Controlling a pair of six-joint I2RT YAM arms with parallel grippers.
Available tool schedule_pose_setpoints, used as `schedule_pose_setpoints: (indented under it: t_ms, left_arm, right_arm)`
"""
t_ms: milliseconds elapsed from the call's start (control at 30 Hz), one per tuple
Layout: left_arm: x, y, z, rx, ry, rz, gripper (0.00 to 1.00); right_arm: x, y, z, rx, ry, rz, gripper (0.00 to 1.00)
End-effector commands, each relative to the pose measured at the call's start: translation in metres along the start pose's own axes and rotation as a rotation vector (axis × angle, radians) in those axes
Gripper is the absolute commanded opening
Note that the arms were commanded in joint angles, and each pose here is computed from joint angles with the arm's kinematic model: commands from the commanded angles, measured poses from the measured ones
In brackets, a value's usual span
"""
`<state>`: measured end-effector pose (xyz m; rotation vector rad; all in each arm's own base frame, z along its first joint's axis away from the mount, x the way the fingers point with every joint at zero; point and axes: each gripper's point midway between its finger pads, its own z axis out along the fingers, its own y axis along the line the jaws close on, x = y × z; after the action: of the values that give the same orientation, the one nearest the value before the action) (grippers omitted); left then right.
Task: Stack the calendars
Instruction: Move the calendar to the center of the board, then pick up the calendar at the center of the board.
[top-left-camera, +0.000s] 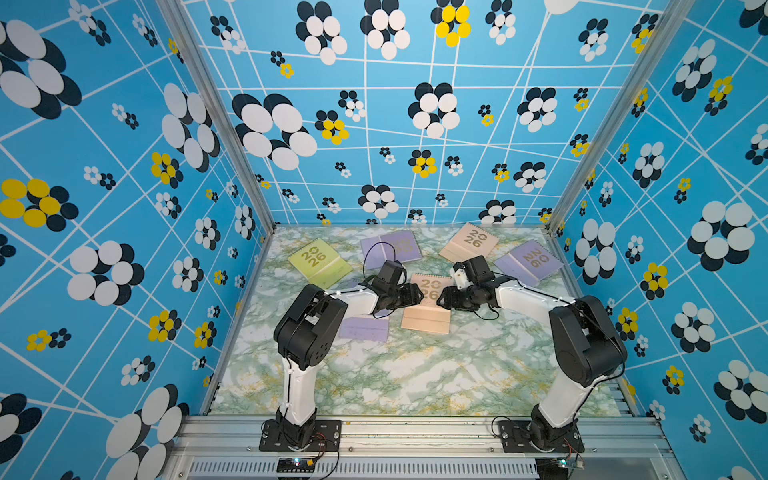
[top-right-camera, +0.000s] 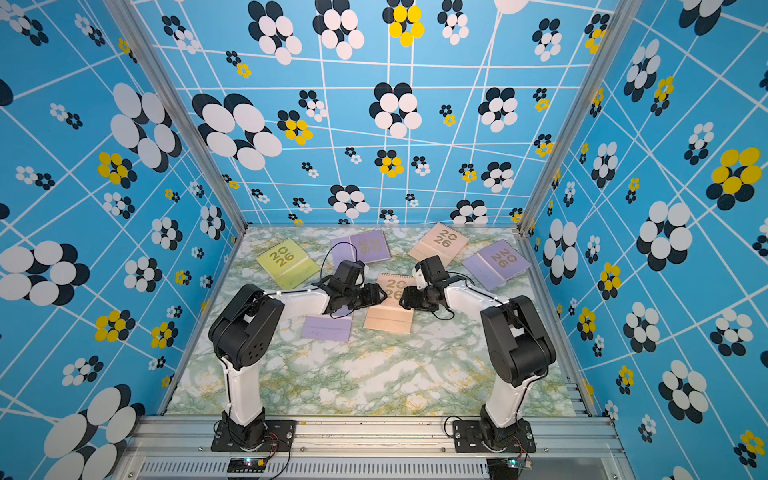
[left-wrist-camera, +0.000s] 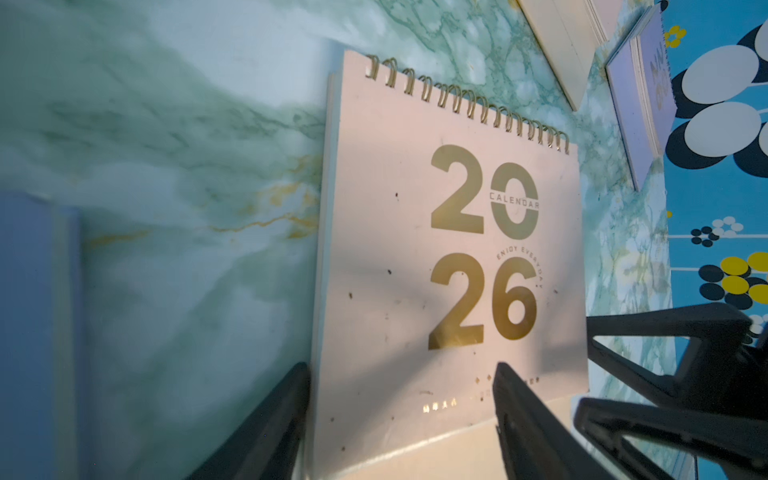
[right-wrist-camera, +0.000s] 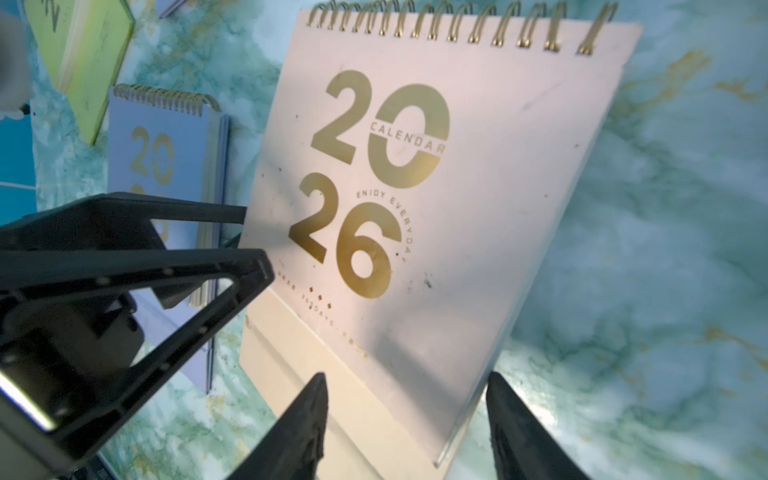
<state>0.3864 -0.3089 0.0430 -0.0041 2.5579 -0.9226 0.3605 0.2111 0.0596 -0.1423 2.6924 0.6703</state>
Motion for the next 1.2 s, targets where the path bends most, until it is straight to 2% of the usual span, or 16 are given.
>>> schedule_pose_setpoints:
  t_ms: [0, 233, 367, 567, 700, 867, 1033, 1167]
  left_arm:
    - [0.052, -0.023, -0.001, 0.069, 0.145, -0.006, 0.71]
    - [0.081, -0.023, -0.014, 0.027, 0.149, -0.001, 0.70]
    - [0.085, -0.029, -0.026, 0.032, 0.128, 0.009, 0.70]
    - [0.088, -0.031, -0.025, 0.054, 0.114, 0.019, 0.70]
    - [0.087, -0.037, -0.025, 0.102, 0.105, 0.034, 0.68]
    - [0.082, -0.053, -0.033, 0.190, 0.076, 0.065, 0.59]
    - [0.078, -0.071, -0.045, 0.315, 0.040, 0.074, 0.49]
    - [0.070, -0.079, -0.055, 0.422, 0.004, 0.055, 0.48]
  right_arm:
    - [0.010, 0.030, -0.004, -0.093, 0.012, -0.037, 0.62]
    - [0.028, 0.021, 0.000, -0.050, 0.046, -0.003, 0.62]
    - [0.039, 0.023, 0.003, -0.059, 0.058, 0.003, 0.61]
    - [0.050, 0.030, 0.001, -0.091, 0.054, 0.006, 0.59]
    - [0.050, 0.034, -0.005, -0.109, 0.032, 0.006, 0.57]
    - [0.051, 0.033, -0.003, -0.107, 0.038, 0.006, 0.50]
    - [0.051, 0.029, 0.002, -0.091, 0.040, 0.009, 0.48]
    - [0.050, 0.028, 0.006, -0.085, 0.043, 0.007, 0.48]
